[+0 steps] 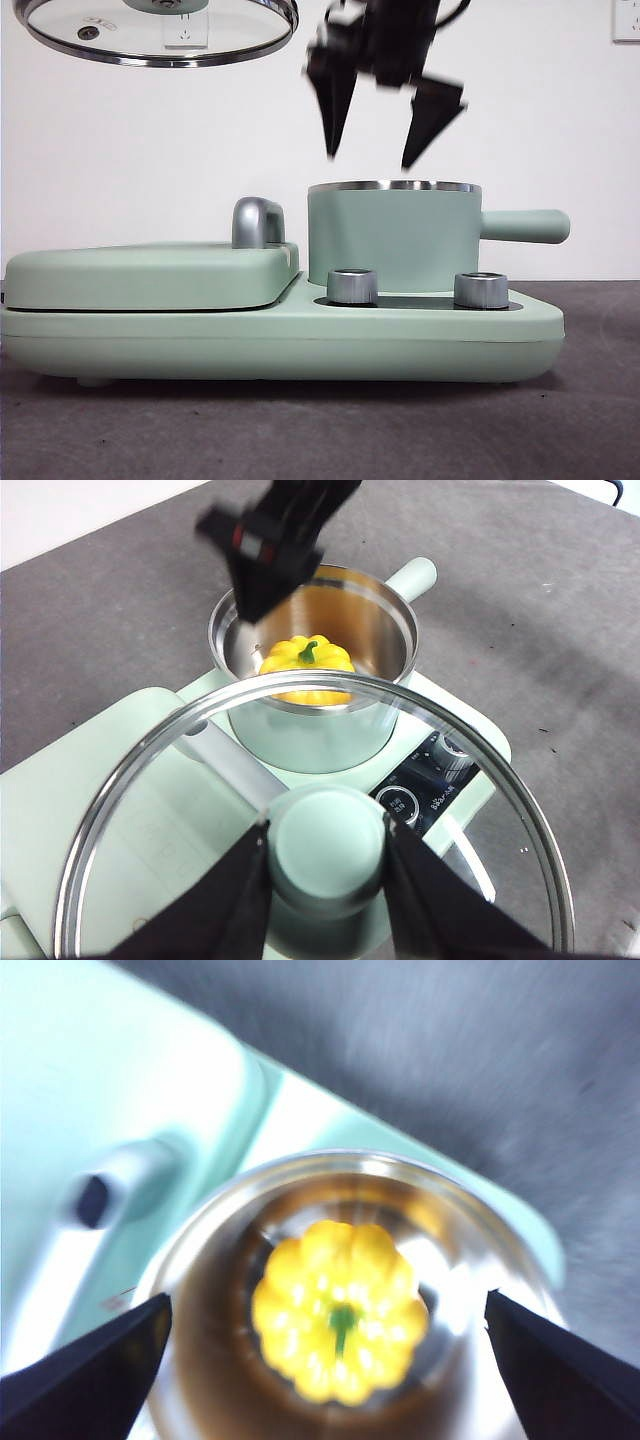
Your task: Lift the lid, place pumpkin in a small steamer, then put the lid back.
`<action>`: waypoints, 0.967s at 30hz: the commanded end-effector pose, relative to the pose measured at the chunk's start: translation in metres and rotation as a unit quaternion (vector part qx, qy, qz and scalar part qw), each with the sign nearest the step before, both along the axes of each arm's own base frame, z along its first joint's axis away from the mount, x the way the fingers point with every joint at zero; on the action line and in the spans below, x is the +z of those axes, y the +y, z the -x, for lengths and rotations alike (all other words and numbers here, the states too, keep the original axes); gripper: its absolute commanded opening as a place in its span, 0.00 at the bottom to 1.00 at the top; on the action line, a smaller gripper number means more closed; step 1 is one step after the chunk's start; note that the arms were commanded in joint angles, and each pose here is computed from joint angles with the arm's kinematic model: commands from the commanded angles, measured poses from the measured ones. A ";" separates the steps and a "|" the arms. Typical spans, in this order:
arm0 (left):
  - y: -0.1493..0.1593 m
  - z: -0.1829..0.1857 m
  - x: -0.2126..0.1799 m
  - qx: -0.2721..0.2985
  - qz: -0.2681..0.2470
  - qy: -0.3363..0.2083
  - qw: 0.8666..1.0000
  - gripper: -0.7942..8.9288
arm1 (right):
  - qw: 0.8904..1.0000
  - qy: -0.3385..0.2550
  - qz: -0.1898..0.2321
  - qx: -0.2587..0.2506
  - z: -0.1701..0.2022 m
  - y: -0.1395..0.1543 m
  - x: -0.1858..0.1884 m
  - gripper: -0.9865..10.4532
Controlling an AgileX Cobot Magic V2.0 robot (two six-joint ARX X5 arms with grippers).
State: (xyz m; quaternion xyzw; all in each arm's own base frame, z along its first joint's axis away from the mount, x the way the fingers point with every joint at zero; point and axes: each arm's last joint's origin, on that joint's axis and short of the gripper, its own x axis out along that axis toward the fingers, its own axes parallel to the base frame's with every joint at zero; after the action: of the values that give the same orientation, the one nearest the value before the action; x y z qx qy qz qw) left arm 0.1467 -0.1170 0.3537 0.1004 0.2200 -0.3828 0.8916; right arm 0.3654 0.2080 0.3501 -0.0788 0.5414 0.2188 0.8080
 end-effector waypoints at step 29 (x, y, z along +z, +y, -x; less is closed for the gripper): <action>-0.018 -0.019 0.002 -0.009 0.022 -0.027 0.999 0.09 | 0.965 -0.208 -0.150 0.052 0.277 -0.116 0.056 0.51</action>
State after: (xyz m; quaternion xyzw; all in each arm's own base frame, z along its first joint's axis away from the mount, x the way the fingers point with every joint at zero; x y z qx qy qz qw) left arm 0.1648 -0.1311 0.3488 0.0975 0.2081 -0.3839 0.8943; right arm 0.0910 0.0923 0.4092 -0.0447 0.3184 0.3174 0.8921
